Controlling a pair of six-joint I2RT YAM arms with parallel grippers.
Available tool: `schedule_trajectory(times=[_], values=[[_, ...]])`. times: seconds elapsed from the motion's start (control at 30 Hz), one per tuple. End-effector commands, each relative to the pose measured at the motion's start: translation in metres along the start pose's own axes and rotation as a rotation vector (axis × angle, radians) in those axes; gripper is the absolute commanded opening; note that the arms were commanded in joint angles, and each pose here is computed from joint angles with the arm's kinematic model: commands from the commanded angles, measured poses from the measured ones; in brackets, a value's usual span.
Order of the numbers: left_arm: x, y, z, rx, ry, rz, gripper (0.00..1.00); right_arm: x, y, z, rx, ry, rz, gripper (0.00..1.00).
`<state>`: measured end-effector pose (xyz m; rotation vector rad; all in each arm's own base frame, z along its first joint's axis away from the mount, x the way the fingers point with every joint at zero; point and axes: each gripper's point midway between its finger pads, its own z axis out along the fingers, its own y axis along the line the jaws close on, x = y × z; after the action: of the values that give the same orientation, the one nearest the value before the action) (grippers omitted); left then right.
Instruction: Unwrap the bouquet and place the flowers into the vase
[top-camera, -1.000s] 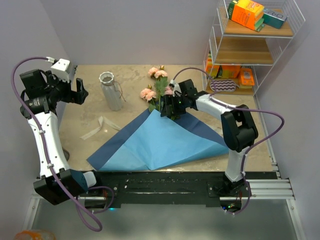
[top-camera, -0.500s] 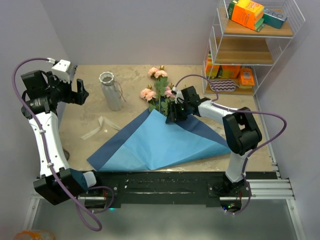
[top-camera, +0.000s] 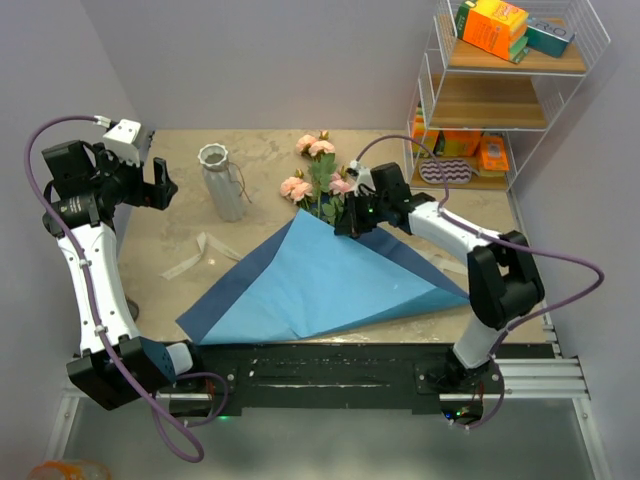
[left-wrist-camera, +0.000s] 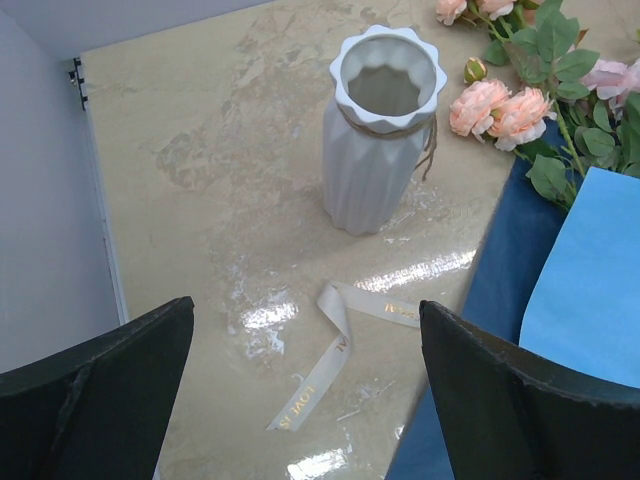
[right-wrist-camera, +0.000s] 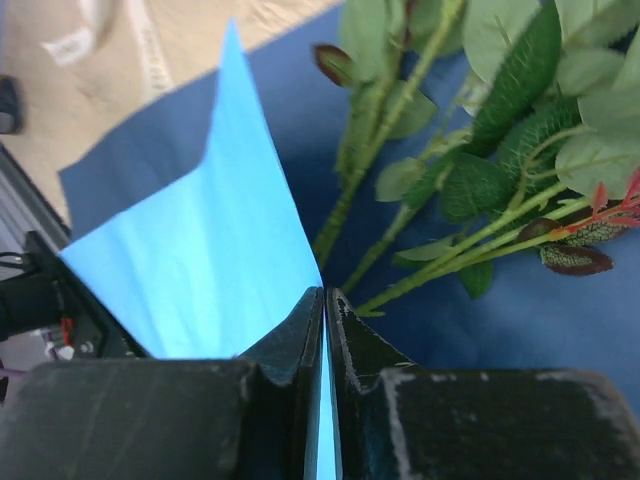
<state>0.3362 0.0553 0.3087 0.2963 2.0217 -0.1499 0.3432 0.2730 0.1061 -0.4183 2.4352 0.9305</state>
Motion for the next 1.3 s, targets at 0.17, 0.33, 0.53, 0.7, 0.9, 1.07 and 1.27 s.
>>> schedule_trajectory(times=[0.17, 0.33, 0.53, 0.7, 0.9, 1.07, 1.27], values=[[-0.011, 0.003, -0.001, -0.003, -0.043, 0.013, 0.99, -0.013, 0.090, -0.077, -0.227, -0.173, -0.131, 0.06], [-0.009, 0.005, 0.002, -0.004, -0.036, 0.010, 0.99, 0.022, 0.128, -0.117, -0.297, -0.182, -0.202, 0.04], [-0.009, 0.005, 0.001, -0.009, -0.034, 0.016, 0.99, 0.068, 0.171, -0.165, -0.419, -0.194, -0.251, 0.03], [-0.015, 0.002, -0.002, 0.006, -0.044, 0.019, 0.99, 0.096, 0.182, -0.199, -0.482, -0.172, -0.243, 0.15], [-0.018, 0.000, -0.004, 0.012, -0.045, 0.017, 0.99, 0.131, 0.190, -0.229, -0.561, -0.100, -0.244, 0.20], [-0.018, 0.000, -0.007, 0.000, -0.046, 0.025, 0.99, 0.157, 0.186, -0.245, -0.564, -0.038, -0.209, 0.28], [-0.016, -0.002, -0.004, 0.020, -0.045, 0.021, 0.99, 0.147, 0.210, -0.297, -0.603, -0.118, -0.259, 0.53]])
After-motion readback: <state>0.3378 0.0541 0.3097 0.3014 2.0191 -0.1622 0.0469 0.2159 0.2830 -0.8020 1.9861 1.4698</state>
